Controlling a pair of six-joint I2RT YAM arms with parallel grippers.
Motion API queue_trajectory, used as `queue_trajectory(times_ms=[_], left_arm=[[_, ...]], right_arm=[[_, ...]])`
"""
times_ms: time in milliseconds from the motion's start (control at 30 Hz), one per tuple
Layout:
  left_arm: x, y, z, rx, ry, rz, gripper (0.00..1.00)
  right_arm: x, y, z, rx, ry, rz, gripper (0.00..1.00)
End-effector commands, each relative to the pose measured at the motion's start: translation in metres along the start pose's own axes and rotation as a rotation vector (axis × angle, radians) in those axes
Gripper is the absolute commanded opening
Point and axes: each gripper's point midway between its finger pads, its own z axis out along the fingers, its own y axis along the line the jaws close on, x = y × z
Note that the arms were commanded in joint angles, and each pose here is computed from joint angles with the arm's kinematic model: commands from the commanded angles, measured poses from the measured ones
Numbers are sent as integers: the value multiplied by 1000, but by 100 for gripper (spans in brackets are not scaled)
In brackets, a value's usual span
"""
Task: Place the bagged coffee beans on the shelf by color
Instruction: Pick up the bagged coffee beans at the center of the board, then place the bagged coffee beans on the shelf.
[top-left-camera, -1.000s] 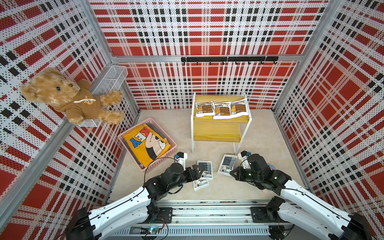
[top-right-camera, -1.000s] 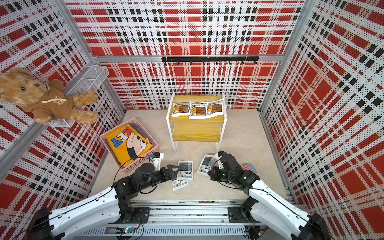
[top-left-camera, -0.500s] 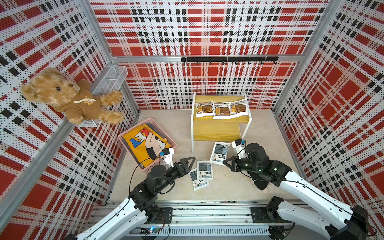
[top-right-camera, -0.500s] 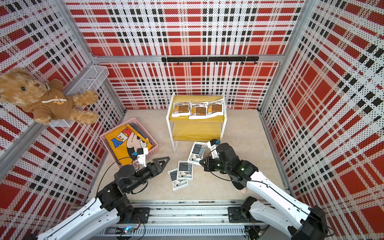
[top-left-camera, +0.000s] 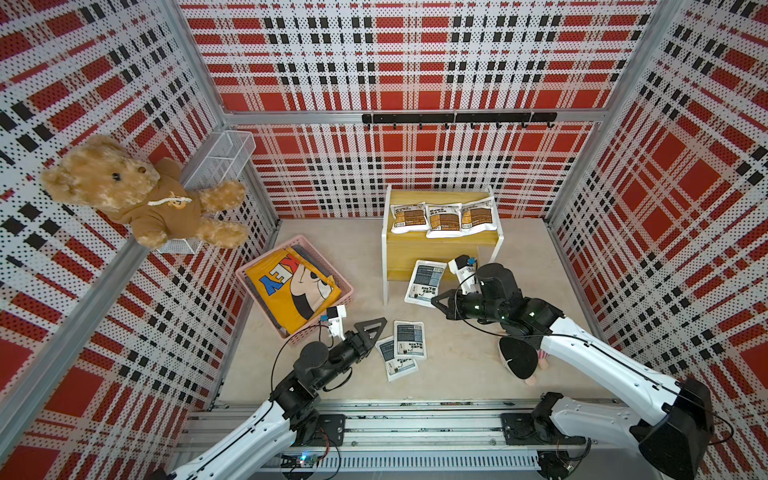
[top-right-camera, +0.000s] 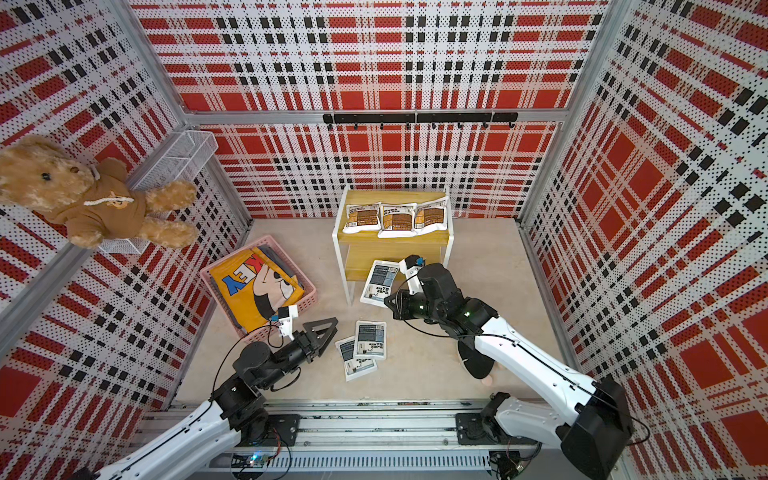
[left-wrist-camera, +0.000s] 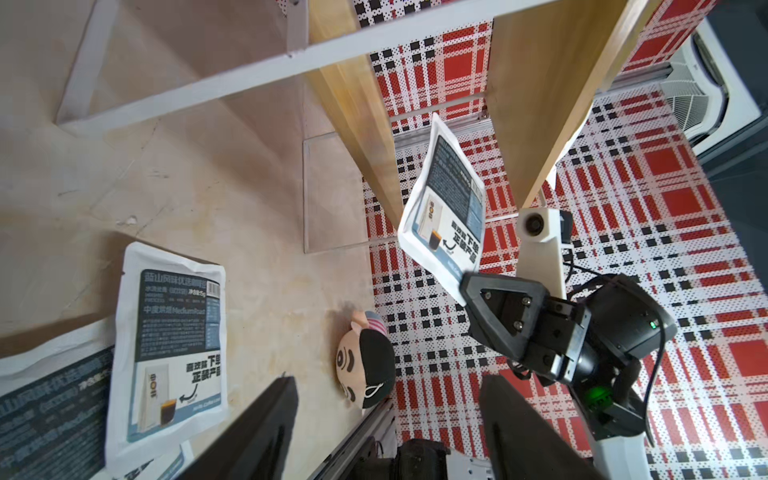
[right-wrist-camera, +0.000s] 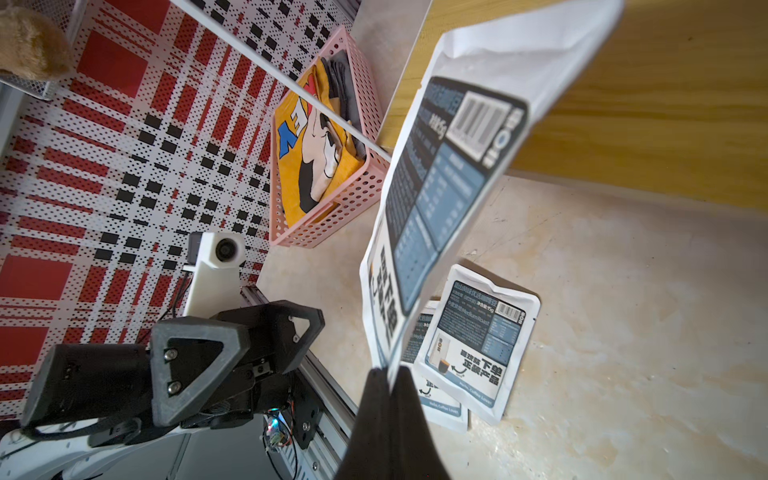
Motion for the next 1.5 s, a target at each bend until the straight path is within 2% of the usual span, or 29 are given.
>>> queue_trajectory(times_ms=[0,233,500,700,900,1233,1467], left_arm=[[-16,-40,1,146,-71,-24,74],[-14,-36,10,151,-218,-109,73],[-6,-41,35,154,-304,-142,73],[-5,-56,61,184,-307,-118,72],[-4,-56,78,194,-301,-127,69],[-13,-55,91,190,-308,-123,56],[-9,-55,105,198,-278,-128,40]], right_arm=[[-14,11,8,-38,-41,4,0],[-29,9,14,-30,-108,49,0],[-28,11,22,-61,-101,73,0],[-27,12,21,-63,-96,65,0],[-24,14,22,-77,-81,63,0],[-22,13,25,-82,-67,58,0],[-20,13,27,-85,-56,59,0]])
